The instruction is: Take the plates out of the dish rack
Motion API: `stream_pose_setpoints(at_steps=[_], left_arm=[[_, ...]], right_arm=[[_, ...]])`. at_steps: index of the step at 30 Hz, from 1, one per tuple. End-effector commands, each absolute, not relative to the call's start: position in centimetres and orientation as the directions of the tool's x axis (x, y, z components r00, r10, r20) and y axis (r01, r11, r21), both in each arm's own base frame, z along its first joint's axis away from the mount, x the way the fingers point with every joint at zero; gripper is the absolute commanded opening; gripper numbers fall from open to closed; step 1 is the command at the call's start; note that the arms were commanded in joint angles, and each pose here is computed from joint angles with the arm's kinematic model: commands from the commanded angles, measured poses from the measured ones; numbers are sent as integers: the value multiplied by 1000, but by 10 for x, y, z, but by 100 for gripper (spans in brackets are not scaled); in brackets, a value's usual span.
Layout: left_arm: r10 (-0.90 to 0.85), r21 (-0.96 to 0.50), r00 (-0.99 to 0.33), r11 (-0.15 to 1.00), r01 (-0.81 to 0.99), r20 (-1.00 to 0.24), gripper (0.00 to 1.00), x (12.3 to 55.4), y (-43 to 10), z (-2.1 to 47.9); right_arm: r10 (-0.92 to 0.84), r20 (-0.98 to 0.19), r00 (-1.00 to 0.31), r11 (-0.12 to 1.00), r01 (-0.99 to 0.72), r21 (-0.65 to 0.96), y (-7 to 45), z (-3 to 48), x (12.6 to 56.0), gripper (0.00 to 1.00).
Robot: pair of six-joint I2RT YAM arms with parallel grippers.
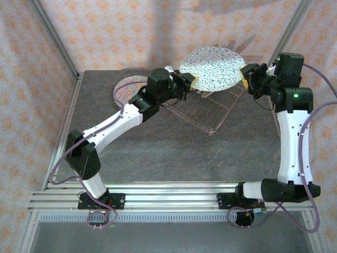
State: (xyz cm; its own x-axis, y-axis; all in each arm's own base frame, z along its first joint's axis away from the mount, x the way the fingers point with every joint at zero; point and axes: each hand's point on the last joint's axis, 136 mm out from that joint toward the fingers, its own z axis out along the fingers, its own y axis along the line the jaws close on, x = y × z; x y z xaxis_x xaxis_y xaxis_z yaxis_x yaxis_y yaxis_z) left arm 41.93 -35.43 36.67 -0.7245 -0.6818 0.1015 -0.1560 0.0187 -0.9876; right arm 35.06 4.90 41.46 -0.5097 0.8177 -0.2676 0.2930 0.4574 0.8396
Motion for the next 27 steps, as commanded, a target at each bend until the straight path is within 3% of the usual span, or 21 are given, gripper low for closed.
stream_pose_setpoints(at_steps=[1,9,17,27], left_arm=[[-687,-1000,-726,-26,-10,25,0,411,-334,418],[-740,-998,-673,-25,51,-16,0,420,-287,435],[-812,-998,-582,3,62,-39,0,431,-223,430],[-912,-998,-406,54,34,-63,0,442,-125,395]], right_arm=[[775,-335,-536,498,191,846,62,440,349,47],[688,-402,-604,571,109,814,92,446,346,55],[502,-561,-658,638,-156,754,147,468,340,56],[311,-832,-460,664,-521,536,201,481,317,60]])
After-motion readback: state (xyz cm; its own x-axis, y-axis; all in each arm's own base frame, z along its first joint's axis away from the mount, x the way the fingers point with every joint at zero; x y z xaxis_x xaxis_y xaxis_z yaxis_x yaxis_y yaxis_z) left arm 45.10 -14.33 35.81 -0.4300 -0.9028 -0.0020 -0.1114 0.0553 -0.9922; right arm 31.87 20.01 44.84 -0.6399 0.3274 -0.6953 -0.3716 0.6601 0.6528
